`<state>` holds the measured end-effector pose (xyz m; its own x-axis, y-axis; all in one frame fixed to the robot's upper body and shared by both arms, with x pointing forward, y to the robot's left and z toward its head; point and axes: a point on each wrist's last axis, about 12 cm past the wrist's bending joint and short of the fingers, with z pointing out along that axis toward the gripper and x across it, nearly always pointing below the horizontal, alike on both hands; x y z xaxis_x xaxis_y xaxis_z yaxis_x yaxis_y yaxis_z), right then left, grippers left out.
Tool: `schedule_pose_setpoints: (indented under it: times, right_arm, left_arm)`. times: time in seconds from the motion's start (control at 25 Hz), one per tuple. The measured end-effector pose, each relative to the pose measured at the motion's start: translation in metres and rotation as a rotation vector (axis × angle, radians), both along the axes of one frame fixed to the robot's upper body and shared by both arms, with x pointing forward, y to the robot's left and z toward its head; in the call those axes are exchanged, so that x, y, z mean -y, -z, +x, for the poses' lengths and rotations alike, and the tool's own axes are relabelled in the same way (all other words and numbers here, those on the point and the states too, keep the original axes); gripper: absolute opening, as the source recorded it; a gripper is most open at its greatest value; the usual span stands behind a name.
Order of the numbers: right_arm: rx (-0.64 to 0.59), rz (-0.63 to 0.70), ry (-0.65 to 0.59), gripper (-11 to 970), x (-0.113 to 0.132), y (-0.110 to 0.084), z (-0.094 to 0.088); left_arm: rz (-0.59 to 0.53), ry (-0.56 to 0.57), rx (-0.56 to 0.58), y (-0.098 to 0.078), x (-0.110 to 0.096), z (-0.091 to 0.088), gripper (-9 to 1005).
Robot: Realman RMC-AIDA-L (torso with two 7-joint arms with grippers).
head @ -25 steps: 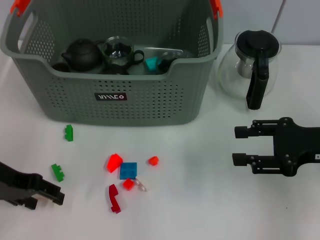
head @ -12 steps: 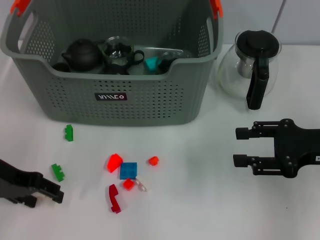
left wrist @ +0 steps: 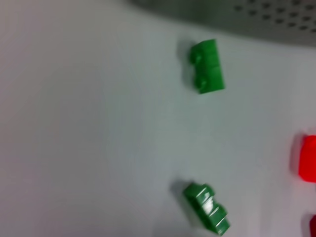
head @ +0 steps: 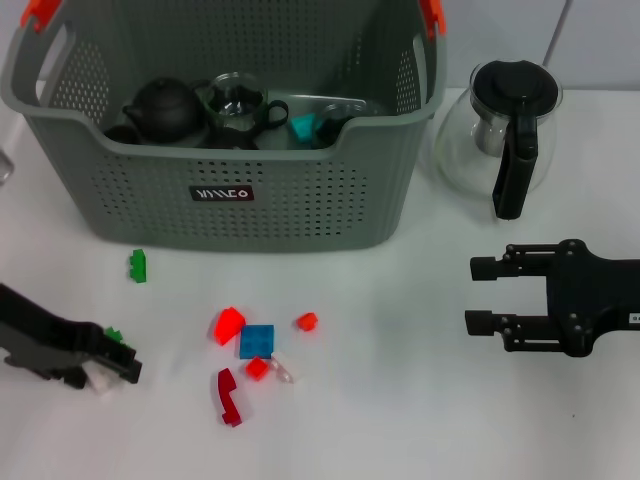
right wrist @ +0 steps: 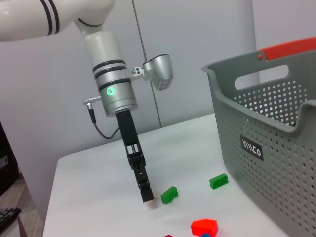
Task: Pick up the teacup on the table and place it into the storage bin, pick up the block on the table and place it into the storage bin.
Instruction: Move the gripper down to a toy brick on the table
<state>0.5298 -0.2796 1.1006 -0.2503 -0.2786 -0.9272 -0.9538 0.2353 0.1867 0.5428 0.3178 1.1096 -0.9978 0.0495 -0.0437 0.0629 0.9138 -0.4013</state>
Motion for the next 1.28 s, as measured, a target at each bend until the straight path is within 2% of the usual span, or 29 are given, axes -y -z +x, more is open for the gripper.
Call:
schedule_pose_setpoints:
  times: [0.24,0.4,0.56,0.84,1.04,1.28]
  right_arm:
    - [0.0,0.0,0.0,687,0.0,0.0,0.0]
    - [0.0,0.001,0.002,687,0.0,0.0,0.0]
    - [0.001,0.002,0.005,687,0.001,0.0,0.0]
    - [0.011,-0.004,0.014,687,-0.001,-0.001,0.004]
    - [0.017,-0.011,0.03,687,-0.004,0.001,0.007]
    - [0.016,-0.009,0.028,688,-0.006,0.001,0.007]
  left_arm:
    - [-0.004,0.045,0.014,-0.004,0.011,0.007,762]
    - [0.062,0.107,0.045,-0.01,0.01,0.007,762]
    - [0.135,0.245,0.162,-0.022,0.008,0.003,762]
    - [0.16,0.647,0.349,-0.031,0.027,-0.012,761]
    - [0.205,0.75,0.375,-0.03,0.037,-0.009,761]
    - [0.276,0.843,0.355,-0.028,0.047,-0.007,762]
